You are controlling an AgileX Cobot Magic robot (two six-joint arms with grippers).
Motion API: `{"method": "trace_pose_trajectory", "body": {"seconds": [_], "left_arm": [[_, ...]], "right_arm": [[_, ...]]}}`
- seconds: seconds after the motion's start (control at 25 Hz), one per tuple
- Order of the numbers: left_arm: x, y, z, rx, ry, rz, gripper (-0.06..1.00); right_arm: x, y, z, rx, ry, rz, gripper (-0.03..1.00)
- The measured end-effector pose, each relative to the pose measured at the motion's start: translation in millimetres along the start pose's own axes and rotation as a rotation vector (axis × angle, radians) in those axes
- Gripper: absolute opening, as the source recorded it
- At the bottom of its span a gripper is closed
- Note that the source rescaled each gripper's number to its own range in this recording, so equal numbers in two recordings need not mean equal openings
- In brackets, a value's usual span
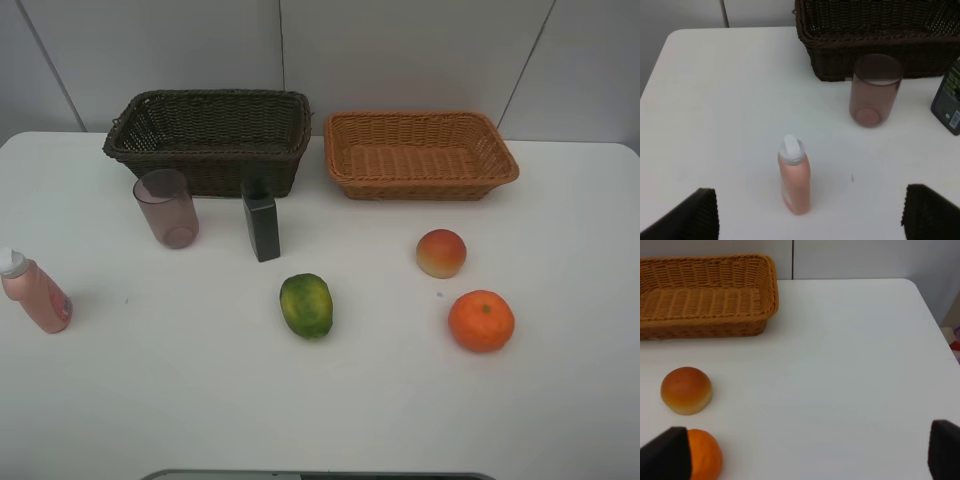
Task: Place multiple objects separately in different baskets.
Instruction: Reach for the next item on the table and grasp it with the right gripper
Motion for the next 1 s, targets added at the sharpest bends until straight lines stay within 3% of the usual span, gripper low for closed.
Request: {"method": "trace_pose_trajectory", "body": {"seconds": [1.0], "left_arm": [[0.0, 0.0, 0.0, 0.0, 0.0, 0.0, 0.94]], "right_arm": [[0.0, 0.0, 0.0, 0.0, 0.0, 0.0, 1.0]]}}
Point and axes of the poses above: a point on each arm's last joint axis where the gripper is mounted, x pointing back along that axis away from the gripper, y along the wrist's bending axis when the last joint is at zero, z = x × y, the point moved 7 cm from there along -x, pointing out along that axis toward the gripper, and after that the axes turned 7 degrees about x, right-handed, at the moved point
